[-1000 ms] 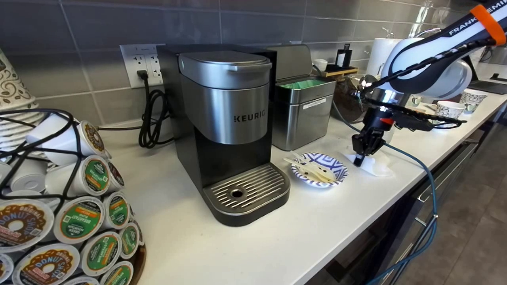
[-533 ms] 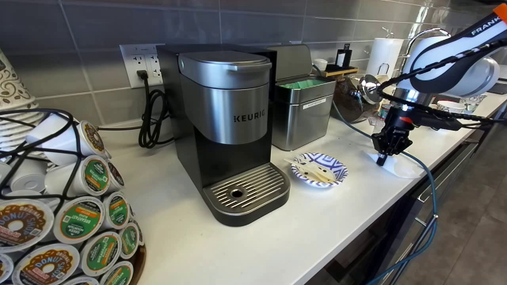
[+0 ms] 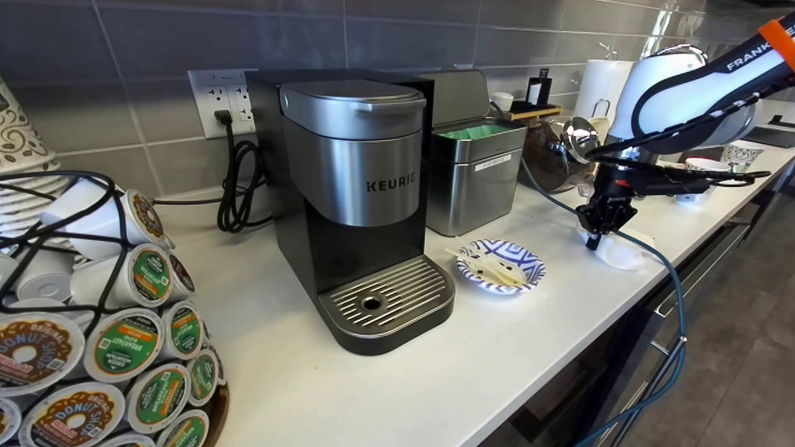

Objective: Use the tissue to wipe the counter

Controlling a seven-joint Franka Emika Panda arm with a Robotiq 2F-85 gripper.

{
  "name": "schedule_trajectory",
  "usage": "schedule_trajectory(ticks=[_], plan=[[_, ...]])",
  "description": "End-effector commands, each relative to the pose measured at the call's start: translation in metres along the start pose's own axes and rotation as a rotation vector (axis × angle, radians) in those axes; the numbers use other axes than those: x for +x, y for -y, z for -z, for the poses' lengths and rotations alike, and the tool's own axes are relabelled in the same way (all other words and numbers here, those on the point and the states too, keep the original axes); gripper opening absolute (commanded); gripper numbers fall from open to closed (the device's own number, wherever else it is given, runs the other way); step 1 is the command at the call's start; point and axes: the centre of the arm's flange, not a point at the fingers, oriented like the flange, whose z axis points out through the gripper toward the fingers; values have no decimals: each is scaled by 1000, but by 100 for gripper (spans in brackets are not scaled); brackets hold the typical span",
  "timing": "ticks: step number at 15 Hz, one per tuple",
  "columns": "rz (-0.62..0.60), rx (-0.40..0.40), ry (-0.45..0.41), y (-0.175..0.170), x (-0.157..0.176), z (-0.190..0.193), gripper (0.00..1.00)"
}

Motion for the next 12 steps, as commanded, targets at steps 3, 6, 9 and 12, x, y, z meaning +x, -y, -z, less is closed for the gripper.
schedule_trajectory(ticks=[3, 6, 9, 12], plan=[[104, -66, -24, 32, 52, -6, 0], [155, -76, -59, 47, 76, -2, 0], [211, -78, -87, 59, 92, 1, 0], [282, -56, -119, 73, 103, 6, 0]])
